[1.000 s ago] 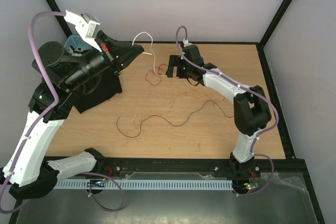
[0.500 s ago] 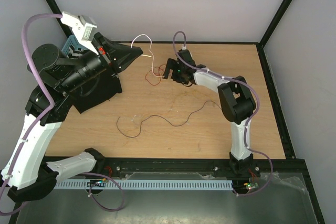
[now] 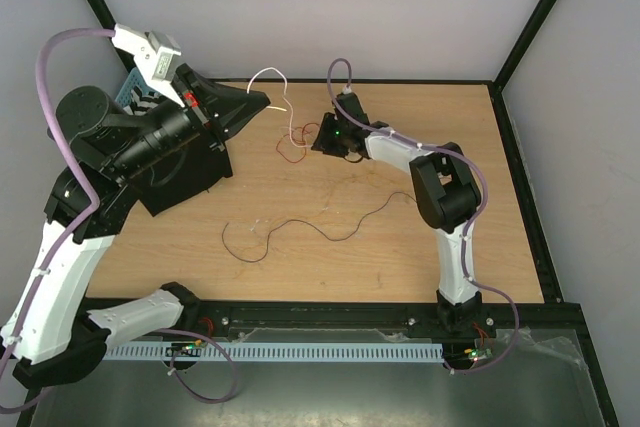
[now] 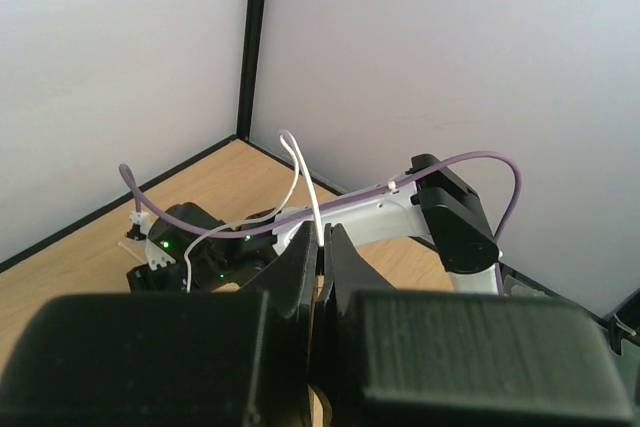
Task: Zip-tie the wires
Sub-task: Straighten the cable at the center of the board.
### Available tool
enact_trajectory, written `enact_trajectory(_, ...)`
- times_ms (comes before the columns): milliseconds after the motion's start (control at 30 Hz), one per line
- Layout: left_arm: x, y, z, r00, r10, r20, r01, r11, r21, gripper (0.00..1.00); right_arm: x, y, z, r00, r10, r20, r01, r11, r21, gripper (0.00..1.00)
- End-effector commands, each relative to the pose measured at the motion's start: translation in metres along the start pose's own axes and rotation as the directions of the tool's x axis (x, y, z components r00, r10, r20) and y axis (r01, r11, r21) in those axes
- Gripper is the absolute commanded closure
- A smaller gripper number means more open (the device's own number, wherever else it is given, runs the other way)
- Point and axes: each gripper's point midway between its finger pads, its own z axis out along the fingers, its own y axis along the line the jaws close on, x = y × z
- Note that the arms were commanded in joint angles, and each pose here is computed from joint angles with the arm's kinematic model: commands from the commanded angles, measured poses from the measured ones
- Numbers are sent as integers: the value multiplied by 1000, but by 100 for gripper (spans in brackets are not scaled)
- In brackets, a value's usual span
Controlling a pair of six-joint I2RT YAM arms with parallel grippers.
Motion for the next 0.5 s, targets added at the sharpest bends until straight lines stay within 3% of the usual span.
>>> enact_trajectory(0, -15, -7, -10, 999, 25, 40, -25, 1000, 8, 100, -20, 22, -2, 998, -37, 51, 39, 998, -50, 51)
enact_trajectory(467, -17, -6, -15, 999, 36, 41, -35, 999, -11, 100, -80, 20, 2, 970, -173, 174, 156, 982, 104, 26)
